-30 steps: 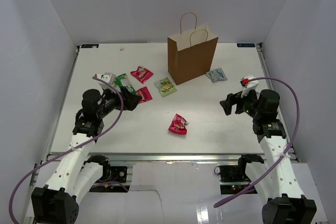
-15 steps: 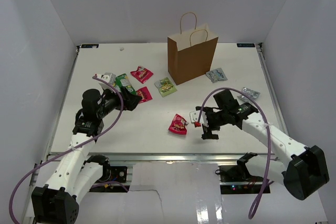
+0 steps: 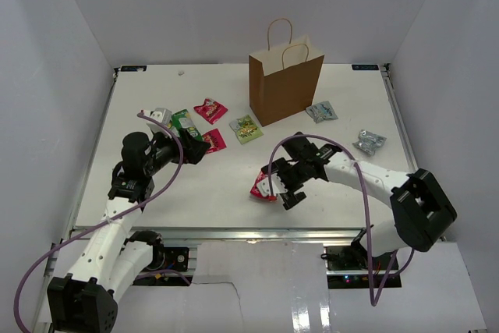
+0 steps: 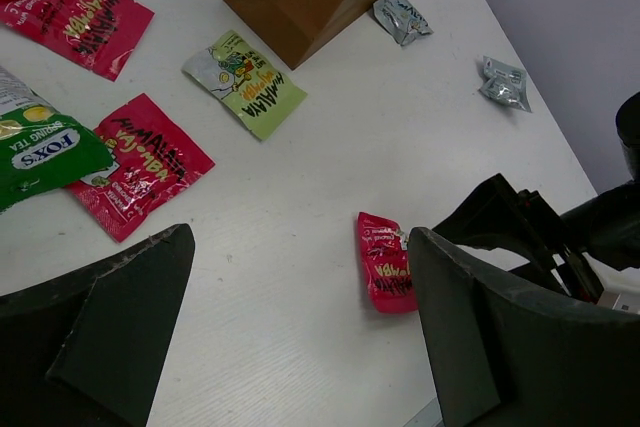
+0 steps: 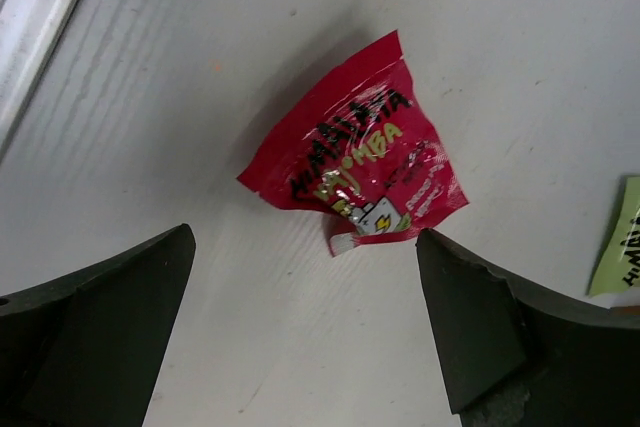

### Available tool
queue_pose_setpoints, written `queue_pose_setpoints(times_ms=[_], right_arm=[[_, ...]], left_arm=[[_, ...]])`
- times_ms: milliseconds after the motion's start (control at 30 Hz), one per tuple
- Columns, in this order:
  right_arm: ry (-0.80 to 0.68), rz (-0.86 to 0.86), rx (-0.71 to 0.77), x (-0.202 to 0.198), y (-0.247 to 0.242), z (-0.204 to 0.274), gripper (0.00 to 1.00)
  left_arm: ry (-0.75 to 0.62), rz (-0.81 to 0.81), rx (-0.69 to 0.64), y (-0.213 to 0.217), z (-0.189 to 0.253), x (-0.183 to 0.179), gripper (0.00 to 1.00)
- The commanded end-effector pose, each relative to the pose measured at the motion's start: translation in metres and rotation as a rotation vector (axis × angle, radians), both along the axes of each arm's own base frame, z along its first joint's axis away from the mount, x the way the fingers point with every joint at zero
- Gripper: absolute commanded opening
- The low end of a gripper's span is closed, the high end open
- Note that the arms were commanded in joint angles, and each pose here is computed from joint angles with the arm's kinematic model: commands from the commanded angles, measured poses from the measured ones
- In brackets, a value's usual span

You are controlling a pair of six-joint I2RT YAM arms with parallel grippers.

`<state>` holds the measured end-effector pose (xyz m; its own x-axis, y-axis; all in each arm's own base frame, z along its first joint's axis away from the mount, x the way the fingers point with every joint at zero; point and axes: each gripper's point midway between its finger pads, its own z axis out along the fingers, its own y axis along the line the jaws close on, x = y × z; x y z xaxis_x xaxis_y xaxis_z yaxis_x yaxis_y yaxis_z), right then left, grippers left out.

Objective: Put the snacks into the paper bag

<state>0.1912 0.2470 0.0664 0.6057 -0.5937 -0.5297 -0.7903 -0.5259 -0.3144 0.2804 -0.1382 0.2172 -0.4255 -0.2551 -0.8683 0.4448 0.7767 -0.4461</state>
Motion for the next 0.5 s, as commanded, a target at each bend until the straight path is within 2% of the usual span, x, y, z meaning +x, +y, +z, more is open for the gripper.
queue_pose_setpoints(times_ms=[0,167,467], right_arm=[[-0.153,0.09,0.072,0.033,0.03,0.021,0.97],[-0.108,0.184,0.003,0.031,0.039,-0.001,0.92],[-0.066,0.215,-0.121,0.028,0.031,-0.044,0.79]], left_arm=[[-0.056,0.027,0.005,0.006,0.018,0.006,0.98],[-0.054,0.038,0.005,0.009,0.018,0.008,0.98],[-0.047,0.037,0.003,0.01,0.017,0.01,0.98]])
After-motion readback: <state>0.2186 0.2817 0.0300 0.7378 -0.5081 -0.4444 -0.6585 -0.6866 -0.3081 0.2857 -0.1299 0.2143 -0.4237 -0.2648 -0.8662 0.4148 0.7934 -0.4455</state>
